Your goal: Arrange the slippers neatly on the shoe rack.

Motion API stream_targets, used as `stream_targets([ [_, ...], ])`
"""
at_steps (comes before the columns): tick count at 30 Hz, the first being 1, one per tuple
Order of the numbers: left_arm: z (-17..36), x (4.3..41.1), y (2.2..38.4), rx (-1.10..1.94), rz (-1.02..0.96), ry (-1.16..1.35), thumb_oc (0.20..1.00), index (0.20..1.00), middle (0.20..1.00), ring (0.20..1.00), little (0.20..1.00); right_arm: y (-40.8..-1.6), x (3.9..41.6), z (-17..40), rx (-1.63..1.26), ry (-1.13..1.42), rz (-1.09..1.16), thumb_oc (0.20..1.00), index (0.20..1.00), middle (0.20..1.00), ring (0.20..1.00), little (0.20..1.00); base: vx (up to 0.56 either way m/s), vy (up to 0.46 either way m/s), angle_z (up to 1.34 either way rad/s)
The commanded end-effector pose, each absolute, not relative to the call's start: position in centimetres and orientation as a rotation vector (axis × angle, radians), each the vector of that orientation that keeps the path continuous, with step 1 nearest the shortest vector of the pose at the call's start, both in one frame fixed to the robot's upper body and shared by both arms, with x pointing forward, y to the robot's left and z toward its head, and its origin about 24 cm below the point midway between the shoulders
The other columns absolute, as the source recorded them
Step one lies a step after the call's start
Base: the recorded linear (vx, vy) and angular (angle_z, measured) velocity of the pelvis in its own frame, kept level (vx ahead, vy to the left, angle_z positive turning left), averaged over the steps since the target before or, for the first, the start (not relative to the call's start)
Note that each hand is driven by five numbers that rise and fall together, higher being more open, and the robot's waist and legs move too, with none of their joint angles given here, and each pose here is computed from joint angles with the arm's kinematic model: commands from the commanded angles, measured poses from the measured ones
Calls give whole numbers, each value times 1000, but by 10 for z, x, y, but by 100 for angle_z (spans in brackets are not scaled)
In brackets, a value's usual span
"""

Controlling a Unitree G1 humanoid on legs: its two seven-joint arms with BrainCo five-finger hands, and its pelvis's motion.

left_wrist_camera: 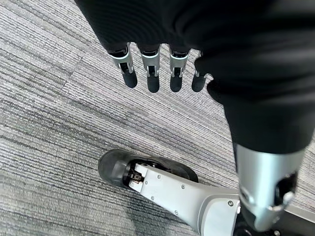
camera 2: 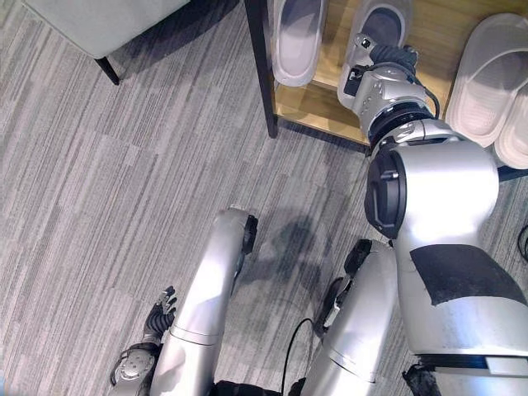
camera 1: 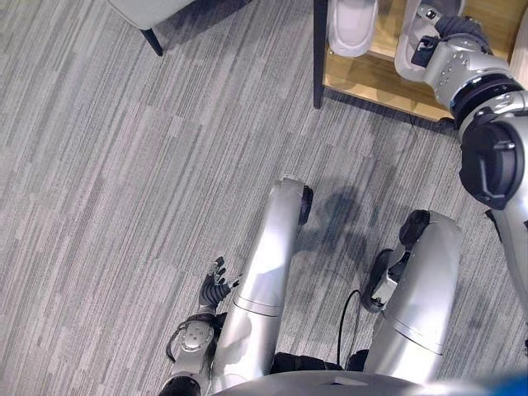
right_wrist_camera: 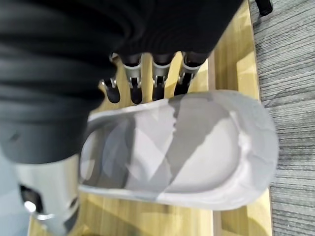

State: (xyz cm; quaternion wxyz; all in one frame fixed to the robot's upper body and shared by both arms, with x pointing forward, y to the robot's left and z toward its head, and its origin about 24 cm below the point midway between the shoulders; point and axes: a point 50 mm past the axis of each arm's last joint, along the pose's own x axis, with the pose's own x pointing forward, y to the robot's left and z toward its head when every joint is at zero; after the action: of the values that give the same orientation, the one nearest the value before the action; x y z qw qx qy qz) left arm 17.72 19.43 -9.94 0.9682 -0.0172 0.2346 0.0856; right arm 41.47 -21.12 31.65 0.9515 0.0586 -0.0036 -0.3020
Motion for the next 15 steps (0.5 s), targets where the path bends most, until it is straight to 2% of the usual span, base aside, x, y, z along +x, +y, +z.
stream_targets([
  [1,-102,168,184,10,93,475,1000,1000,1000,1000,1000,-213,410,337,153,-102,-652,1000,1000,1000,1000,1000,18,40,0],
  [7,-107,156,189,39,86,514,1000,1000,1000,1000,1000,-244,401,344,139,-133,-746,1000,1000,1000,1000,1000,4,7,0],
  [15,-109,150,190,47,63,533,1000,1000,1000,1000,1000,-251,398,348,97,-128,-745,1000,1000,1000,1000,1000,0,0,0],
])
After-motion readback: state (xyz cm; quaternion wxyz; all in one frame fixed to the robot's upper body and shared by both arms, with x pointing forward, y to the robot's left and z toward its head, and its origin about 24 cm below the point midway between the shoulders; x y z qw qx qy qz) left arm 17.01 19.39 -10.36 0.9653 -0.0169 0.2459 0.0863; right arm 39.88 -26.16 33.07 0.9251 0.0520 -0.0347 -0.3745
